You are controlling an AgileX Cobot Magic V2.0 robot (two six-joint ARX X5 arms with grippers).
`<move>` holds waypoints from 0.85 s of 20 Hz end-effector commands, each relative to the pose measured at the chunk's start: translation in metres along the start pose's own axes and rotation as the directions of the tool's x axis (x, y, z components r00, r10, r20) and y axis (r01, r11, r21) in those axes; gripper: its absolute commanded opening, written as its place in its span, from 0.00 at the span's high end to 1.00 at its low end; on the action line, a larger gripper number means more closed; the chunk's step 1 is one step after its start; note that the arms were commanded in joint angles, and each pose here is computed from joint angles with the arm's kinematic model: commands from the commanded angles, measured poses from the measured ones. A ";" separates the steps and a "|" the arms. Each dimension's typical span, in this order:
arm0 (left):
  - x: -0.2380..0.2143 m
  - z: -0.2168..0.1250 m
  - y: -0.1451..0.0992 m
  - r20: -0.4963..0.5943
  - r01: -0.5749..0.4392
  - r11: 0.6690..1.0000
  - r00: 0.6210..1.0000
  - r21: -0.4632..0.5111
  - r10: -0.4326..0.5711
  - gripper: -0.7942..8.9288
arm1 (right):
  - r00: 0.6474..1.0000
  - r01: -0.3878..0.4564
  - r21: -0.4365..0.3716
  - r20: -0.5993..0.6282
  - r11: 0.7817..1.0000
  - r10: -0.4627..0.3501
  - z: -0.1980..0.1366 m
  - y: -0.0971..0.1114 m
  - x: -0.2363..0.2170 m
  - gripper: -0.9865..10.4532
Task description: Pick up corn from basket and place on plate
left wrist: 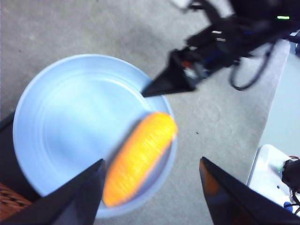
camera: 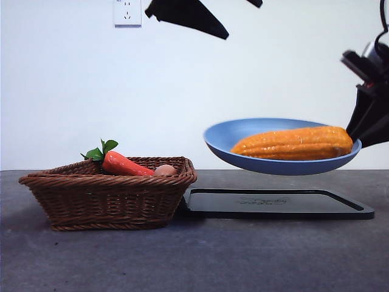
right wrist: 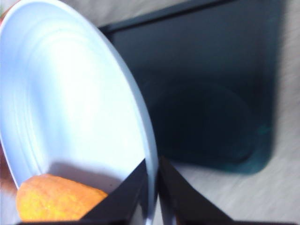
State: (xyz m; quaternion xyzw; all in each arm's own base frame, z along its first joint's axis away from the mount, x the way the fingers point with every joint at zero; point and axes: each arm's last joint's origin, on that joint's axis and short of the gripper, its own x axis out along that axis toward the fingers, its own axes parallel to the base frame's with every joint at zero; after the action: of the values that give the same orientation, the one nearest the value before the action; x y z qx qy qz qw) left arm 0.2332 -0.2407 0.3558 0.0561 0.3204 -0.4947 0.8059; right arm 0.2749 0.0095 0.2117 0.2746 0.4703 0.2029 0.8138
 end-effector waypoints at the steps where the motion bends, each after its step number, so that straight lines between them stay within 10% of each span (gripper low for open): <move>1: -0.004 0.005 -0.004 0.022 0.005 1.000 1.000 0.014 -0.005 0.58 | 1.000 0.003 0.029 0.000 1.000 -0.003 0.020 -0.007 0.010 0.91; 17: -0.004 0.004 -0.004 0.008 0.004 1.000 1.000 -0.006 -0.004 0.58 | 0.987 0.056 0.163 -0.159 0.985 -0.029 0.057 -0.043 0.088 0.91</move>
State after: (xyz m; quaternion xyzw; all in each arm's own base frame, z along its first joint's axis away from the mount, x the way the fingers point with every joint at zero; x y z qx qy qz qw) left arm 0.2311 -0.2387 0.3571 0.0523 0.3267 -0.4920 0.8053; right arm 0.3632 0.0127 0.1524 0.3146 0.5554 0.1637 0.7522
